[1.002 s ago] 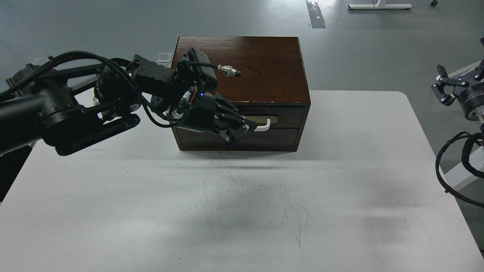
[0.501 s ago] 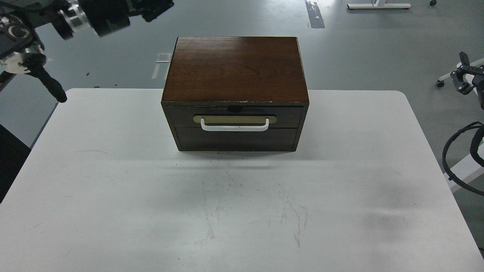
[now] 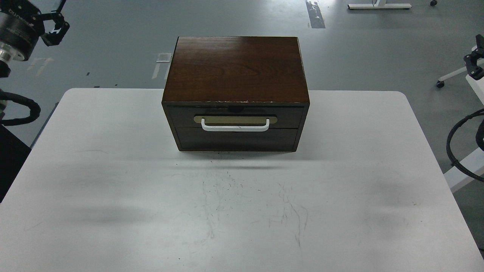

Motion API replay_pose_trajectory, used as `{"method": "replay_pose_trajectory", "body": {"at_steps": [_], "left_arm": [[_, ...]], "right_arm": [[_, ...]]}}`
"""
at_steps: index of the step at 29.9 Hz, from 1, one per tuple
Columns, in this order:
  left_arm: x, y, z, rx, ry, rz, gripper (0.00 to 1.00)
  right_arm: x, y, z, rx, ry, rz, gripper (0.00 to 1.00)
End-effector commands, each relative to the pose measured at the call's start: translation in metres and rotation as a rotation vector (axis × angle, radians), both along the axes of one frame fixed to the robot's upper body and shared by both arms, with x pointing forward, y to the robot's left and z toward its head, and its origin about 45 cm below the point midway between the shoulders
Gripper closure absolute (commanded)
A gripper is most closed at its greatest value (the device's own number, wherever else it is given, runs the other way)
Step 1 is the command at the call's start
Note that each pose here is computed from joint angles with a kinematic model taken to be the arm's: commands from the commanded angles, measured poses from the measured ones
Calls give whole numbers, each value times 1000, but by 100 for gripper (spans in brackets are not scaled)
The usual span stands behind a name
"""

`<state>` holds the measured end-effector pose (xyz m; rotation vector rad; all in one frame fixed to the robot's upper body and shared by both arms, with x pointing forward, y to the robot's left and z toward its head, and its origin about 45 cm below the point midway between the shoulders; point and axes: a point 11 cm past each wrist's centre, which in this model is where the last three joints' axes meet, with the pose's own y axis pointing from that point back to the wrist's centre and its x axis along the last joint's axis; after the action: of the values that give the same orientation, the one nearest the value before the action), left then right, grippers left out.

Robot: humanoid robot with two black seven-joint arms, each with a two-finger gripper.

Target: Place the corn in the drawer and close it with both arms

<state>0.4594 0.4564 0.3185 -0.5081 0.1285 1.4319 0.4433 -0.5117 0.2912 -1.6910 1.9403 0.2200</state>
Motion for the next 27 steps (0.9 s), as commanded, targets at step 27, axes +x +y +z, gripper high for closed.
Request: {"method": "replay_pose_trajectory", "body": {"at_steps": [27], "left_arm": [[-22, -18, -92, -210, 148, 28, 2]], "right_arm": [[7, 59, -67, 96, 139, 110, 0]]}}
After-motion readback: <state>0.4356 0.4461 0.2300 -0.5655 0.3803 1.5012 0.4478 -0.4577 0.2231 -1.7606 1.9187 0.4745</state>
